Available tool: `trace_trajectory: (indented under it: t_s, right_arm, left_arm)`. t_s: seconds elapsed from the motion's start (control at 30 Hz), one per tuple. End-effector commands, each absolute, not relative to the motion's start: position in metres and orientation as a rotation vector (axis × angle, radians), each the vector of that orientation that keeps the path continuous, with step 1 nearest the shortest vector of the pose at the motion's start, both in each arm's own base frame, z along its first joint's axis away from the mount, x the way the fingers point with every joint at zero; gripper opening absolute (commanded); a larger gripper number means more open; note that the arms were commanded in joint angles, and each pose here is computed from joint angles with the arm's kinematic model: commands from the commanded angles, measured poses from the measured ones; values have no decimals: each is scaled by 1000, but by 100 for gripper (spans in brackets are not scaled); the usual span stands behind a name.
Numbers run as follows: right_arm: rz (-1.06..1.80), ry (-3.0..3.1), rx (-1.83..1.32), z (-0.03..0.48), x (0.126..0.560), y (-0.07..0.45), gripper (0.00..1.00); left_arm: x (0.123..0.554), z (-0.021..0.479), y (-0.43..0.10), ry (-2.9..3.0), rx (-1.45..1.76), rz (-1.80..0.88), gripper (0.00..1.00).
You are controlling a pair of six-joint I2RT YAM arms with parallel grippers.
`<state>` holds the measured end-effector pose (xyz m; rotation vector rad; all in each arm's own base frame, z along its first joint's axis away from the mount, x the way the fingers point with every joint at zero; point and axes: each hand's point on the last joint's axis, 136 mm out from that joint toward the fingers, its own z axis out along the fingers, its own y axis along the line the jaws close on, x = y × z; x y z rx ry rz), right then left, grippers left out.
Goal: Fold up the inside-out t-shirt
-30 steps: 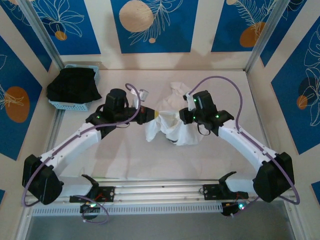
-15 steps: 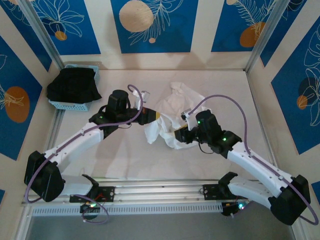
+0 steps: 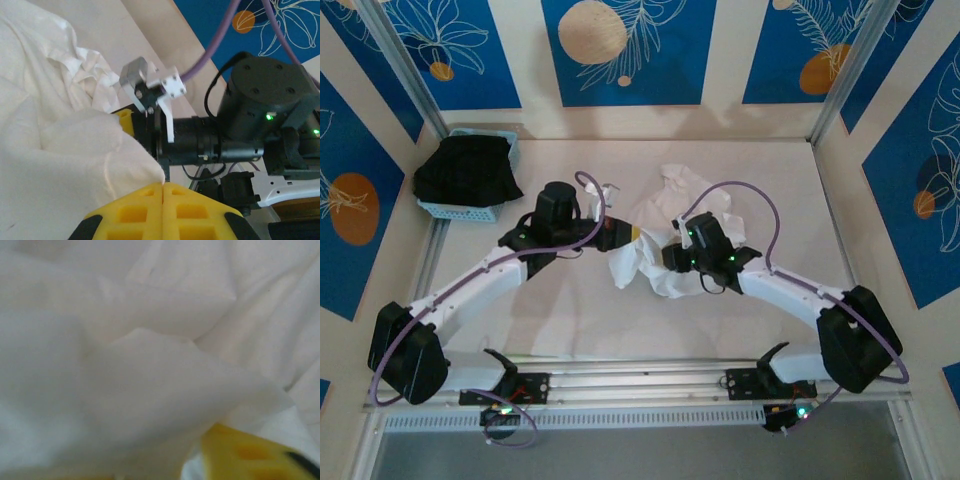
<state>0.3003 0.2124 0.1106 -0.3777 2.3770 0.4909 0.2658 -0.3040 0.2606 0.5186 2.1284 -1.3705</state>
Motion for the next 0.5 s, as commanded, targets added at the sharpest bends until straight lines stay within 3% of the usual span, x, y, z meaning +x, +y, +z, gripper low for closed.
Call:
trace_trajectory:
  t_s: [0.0,0.2,0.37,0.47]
  right_arm:
    - [697,2206,-386,164,312,226,13]
    - [1282,1992,-598,220,258,247,0]
    - [1418,1940,-628,230,247,253,0]
    - [1436,1944,-613,229,250,254,0]
  left_arm:
    - [275,266,-288,2099,446,-1355,0]
    - [320,234,-247,2178,211,-1101,0]
    - [341,204,-245,2244,155,-1055,0]
    - [345,190,-240,2295,140,-985,13]
